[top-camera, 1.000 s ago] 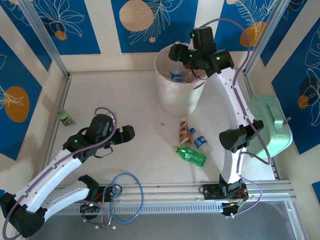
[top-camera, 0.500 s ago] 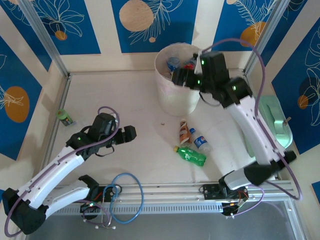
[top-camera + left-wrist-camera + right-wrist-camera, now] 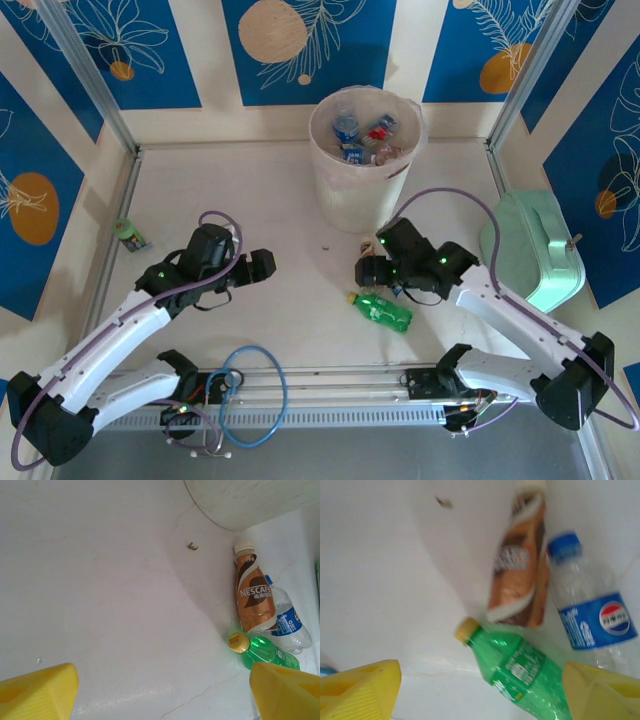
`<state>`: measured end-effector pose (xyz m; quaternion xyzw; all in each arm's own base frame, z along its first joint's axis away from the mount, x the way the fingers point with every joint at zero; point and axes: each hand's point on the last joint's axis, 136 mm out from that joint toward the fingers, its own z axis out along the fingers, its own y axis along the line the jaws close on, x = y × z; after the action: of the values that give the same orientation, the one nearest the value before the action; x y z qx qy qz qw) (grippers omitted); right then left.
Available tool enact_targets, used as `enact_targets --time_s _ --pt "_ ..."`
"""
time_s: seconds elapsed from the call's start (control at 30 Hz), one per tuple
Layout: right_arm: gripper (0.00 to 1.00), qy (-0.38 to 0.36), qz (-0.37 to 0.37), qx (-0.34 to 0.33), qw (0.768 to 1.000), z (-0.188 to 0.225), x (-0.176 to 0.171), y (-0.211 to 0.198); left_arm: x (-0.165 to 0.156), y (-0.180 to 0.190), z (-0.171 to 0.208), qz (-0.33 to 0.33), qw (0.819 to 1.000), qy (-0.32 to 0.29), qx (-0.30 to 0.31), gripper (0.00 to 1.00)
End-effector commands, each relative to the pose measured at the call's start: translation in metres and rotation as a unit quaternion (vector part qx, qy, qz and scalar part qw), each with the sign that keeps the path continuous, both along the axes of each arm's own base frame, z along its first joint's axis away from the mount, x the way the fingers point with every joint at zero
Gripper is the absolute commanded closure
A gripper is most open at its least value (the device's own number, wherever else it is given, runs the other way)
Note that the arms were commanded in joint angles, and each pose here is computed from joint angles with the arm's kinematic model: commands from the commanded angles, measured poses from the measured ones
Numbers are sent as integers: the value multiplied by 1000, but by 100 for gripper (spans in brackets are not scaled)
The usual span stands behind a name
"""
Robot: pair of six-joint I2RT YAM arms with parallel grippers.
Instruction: Put the plastic bottles in the bin
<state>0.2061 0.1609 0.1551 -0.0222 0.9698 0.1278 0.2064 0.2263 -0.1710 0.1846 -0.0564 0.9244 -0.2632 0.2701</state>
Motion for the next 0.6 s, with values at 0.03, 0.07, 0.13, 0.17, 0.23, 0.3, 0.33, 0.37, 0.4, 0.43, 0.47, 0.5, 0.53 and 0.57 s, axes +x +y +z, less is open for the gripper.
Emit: enact_targets --time_s 0.03,0.07,0.13,0.17,0.23,0.3,0.33,0.37,0.4,0.43,0.47,0.5,0.53,0.57 --pt "16 27 -27 29 999 -16 0 1 2 -3 12 3 1000 -9 -26 12" --pt "16 35 -32 31 998 -21 0 -1 1 -3 12 4 1000 -9 -28 12" --pt "17 45 -45 26 998 -29 2 -6 0 -2 11 6 999 -8 -31 12" --pt "17 47 -47 23 998 -31 3 -7 0 -3 11 6 999 -8 -33 12" --pt "19 41 -54 19 997 -32 8 -8 -1 -3 10 5 999 -8 -36 12" --pt "21 42 -57 18 997 -36 12 -5 -2 -3 9 6 999 -7 -38 12" --pt "22 42 -60 15 997 -38 15 -3 -2 -3 9 7 999 -7 -39 12" --pt "24 43 -61 11 997 -40 16 -1 -2 -2 9 8 999 -7 -40 12" --pt "26 42 -64 0 997 -43 18 1 -2 -2 9 8 999 -8 -41 12" --pt "28 42 -68 -10 997 -45 20 2 -2 -2 9 10 999 -8 -42 12" --pt "29 43 -71 -19 996 -48 22 4 -3 -2 9 10 999 -8 -41 12" --pt "30 45 -79 -29 995 -51 24 4 -3 -1 9 10 999 -7 -41 12" --pt "32 46 -85 -36 995 -53 27 5 -4 -1 8 10 999 -7 -41 12" --pt "33 48 -89 -42 994 -55 30 5 -4 -1 8 10 999 -7 -41 12"
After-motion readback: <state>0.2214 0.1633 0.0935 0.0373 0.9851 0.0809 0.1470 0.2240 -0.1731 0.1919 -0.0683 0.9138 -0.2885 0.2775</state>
